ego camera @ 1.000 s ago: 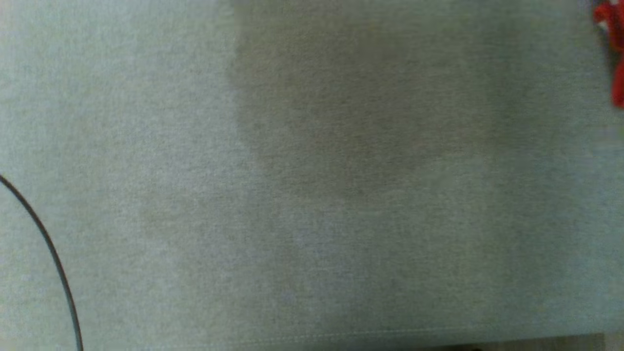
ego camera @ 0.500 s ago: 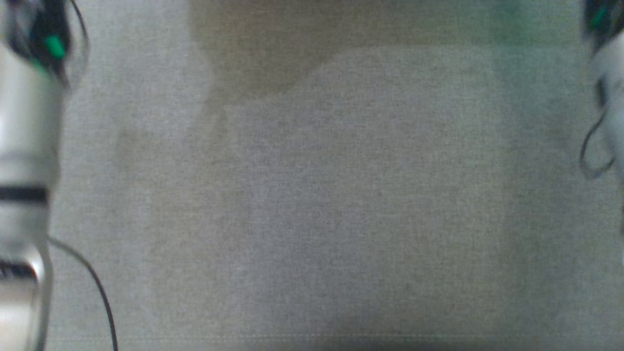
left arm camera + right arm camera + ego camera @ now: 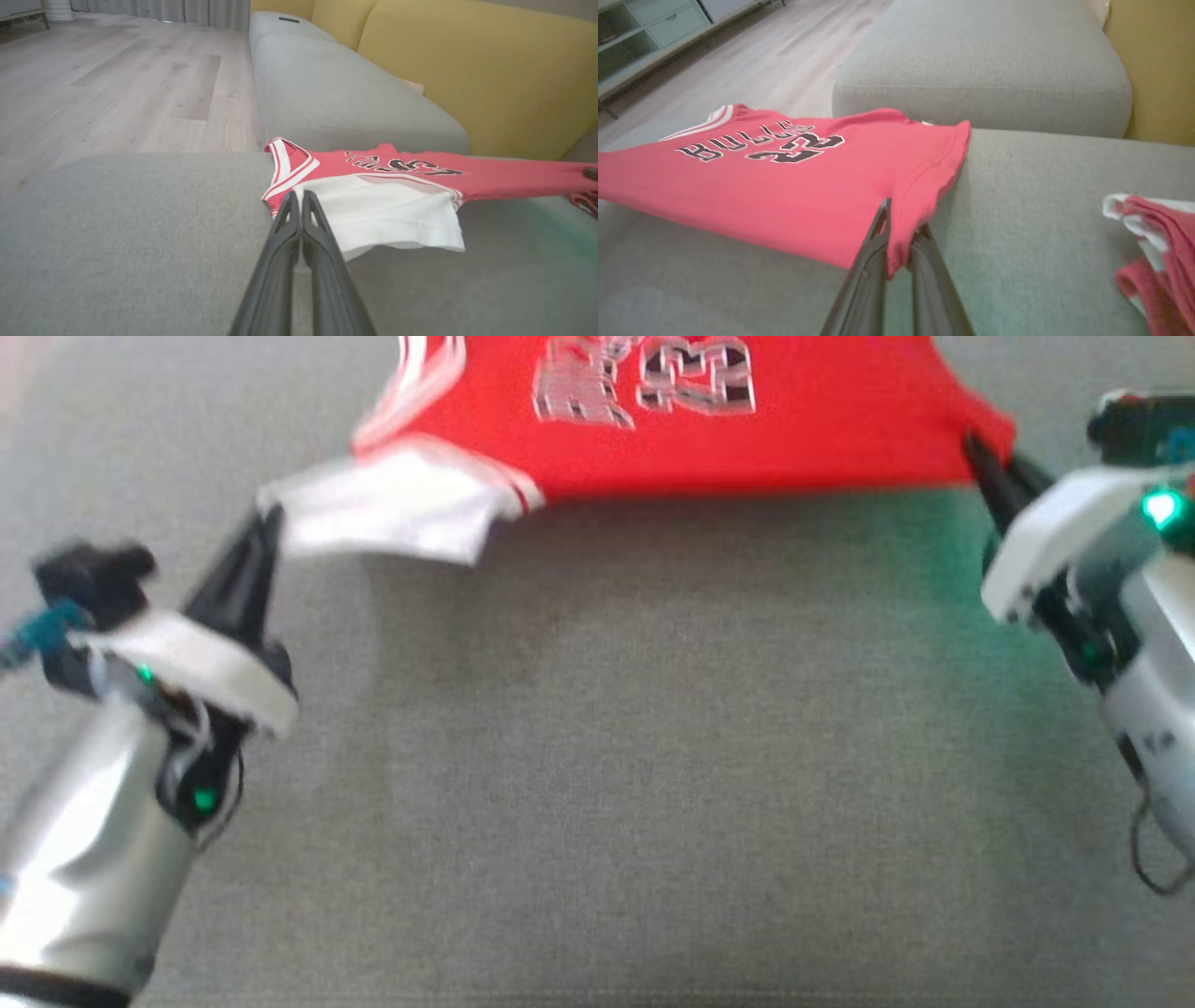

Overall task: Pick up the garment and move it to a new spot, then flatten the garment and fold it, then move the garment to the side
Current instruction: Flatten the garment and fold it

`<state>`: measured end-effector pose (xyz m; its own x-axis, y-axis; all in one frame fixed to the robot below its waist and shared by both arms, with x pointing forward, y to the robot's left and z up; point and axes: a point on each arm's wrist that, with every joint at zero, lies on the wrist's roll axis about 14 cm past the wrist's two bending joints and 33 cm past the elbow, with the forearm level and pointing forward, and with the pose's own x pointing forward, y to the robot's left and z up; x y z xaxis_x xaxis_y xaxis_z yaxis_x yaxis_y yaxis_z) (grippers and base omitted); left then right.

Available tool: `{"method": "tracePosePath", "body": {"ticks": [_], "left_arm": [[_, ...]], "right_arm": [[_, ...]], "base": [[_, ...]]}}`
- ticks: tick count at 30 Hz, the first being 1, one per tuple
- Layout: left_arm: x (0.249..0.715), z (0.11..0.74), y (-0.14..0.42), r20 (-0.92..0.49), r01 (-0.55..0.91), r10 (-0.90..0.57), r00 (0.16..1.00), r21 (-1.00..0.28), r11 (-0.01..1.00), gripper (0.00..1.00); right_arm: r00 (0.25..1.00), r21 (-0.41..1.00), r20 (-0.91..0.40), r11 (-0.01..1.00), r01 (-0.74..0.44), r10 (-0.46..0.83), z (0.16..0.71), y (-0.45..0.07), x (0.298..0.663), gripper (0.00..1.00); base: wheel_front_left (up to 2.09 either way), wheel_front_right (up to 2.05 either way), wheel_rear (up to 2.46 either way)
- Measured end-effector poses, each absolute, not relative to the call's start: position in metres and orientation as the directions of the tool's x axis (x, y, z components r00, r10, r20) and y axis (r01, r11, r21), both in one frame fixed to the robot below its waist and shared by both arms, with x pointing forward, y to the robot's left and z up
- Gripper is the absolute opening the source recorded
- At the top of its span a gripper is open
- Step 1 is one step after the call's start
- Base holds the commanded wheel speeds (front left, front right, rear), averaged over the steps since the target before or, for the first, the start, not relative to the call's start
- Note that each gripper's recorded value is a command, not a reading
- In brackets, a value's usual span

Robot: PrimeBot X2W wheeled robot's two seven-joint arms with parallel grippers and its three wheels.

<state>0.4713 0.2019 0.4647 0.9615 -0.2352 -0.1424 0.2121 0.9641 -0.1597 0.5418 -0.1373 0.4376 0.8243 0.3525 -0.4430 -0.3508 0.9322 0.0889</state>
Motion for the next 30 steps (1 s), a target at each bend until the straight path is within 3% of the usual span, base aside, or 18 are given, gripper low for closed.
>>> {"method": "tracePosePath", "body": {"ticks": [10,20,30], "left_arm": [[0.416,0.462,0.185,-0.183,0.328,-0.342,0.922,-0.103,0.939,0.0],[0.371,0.463,0.182,-0.189,0.366,-0.377,0.906,-0.095,0.926,0.0],[0.333,0.472,0.176,-0.167,0.376,-0.389,0.906,-0.103,0.921,0.0]], "right_arm": [[0.772,0.081,-0.536,0.931,-0.357,0.343,0.435,-0.161,0.492,0.0],[0.673,0.111,-0.64,0.911,-0.398,0.372,0.425,-0.166,0.43,0.0],[0.612,0.15,-0.682,0.895,-0.42,0.401,0.42,-0.166,0.39,0.0]], "base": [[0.0,0.0,0.0],[0.0,0.0,0.0],[0.0,0.0,0.0]]}}
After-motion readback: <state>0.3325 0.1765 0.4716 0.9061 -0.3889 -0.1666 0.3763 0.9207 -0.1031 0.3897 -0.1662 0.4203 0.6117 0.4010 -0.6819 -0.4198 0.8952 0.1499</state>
